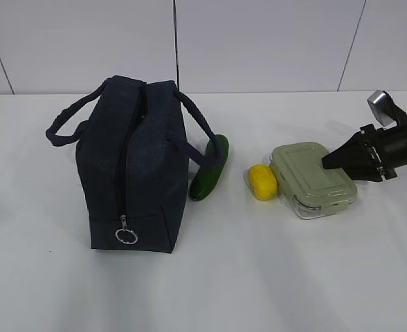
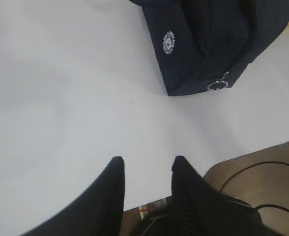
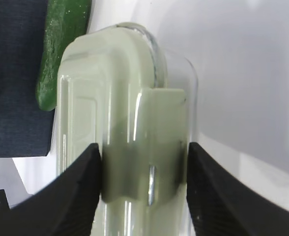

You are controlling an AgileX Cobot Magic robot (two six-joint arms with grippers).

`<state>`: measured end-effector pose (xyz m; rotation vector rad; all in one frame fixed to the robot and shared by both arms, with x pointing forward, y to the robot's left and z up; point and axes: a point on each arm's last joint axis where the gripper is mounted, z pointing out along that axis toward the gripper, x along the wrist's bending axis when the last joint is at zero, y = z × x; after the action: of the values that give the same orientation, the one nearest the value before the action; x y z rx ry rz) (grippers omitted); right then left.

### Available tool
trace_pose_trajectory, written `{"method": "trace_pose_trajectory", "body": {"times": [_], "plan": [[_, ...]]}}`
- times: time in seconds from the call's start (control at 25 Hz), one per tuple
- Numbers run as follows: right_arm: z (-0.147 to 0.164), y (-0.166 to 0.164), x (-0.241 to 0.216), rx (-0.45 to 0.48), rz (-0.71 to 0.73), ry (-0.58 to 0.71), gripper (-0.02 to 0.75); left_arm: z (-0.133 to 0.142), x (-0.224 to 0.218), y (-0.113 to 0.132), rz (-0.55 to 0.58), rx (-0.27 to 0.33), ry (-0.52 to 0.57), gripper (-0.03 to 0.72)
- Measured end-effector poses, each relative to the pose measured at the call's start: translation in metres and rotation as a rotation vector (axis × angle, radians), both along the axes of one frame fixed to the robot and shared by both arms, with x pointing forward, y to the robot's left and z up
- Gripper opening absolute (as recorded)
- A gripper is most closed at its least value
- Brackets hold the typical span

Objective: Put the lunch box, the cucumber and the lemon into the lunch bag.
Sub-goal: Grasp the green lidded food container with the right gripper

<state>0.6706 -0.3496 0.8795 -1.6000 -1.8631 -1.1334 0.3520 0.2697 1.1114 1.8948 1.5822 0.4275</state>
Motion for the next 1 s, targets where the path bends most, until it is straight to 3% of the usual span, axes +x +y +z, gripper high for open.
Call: {"method": "trace_pose_trajectory", "body": {"times": [0.36,0.6,1.0], "plan": [[0.001,0.0,0.0,-0.002,0.001,-0.002,0.405,-0.025,0.096,-0.031,-0.132,-0.107,0.188,0.428],[0.001,0.0,0.0,-0.002,0.001,-0.002,0.405,-0.044,0.14,-0.055,-0.19,-0.145,0.198,0.446],[0.001,0.0,0.0,-0.002,0.001,-0.001,0.405,-0.074,0.207,-0.088,-0.24,-0.132,0.244,0.447]]}}
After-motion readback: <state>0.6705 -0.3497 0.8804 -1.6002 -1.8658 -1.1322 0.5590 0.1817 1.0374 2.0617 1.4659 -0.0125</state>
